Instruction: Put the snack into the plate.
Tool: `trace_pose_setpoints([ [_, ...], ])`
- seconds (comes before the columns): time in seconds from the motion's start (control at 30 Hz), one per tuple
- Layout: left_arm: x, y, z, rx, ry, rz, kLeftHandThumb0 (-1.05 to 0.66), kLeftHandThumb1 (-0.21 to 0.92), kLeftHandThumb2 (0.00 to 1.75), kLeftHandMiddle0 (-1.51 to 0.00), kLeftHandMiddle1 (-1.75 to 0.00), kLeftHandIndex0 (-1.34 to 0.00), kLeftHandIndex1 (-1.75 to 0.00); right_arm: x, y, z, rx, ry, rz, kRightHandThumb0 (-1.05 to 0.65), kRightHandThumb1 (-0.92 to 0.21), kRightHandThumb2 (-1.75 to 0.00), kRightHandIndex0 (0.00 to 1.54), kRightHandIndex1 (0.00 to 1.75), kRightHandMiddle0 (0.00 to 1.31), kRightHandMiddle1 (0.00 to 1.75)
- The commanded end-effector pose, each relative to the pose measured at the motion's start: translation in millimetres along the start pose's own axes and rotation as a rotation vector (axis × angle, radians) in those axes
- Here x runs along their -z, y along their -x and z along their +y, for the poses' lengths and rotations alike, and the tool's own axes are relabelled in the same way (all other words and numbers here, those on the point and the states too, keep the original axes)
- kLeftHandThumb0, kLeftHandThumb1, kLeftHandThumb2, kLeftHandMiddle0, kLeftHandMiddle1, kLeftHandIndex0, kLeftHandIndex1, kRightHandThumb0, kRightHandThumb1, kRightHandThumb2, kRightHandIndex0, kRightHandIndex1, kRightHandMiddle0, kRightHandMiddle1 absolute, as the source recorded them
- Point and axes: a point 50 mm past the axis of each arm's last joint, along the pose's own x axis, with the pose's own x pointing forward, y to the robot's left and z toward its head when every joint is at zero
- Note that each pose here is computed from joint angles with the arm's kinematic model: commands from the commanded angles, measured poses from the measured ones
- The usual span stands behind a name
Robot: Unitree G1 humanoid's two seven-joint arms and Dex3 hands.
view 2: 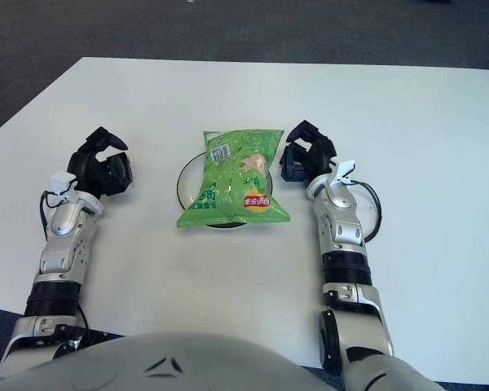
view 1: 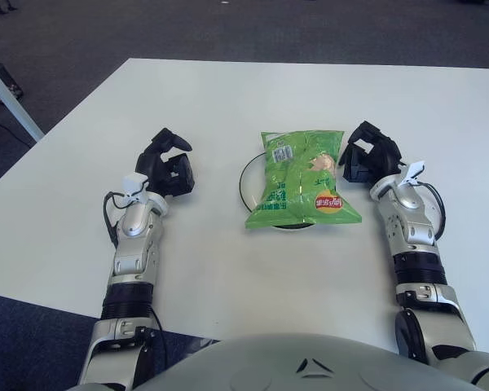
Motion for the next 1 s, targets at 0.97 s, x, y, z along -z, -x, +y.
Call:
trace_pose_setpoints([
  [0.97,64.9,75.4,-3.1,-0.144,0.074,0.300,-0.47,0.33,1.30,-1.20,-1.75,-0.60,-1.75,51.8,18.1,11.4,0.164,0.202,-0.194,-0.50,-0.27,-1.37,1.34,1.75,0.65,1.75],
])
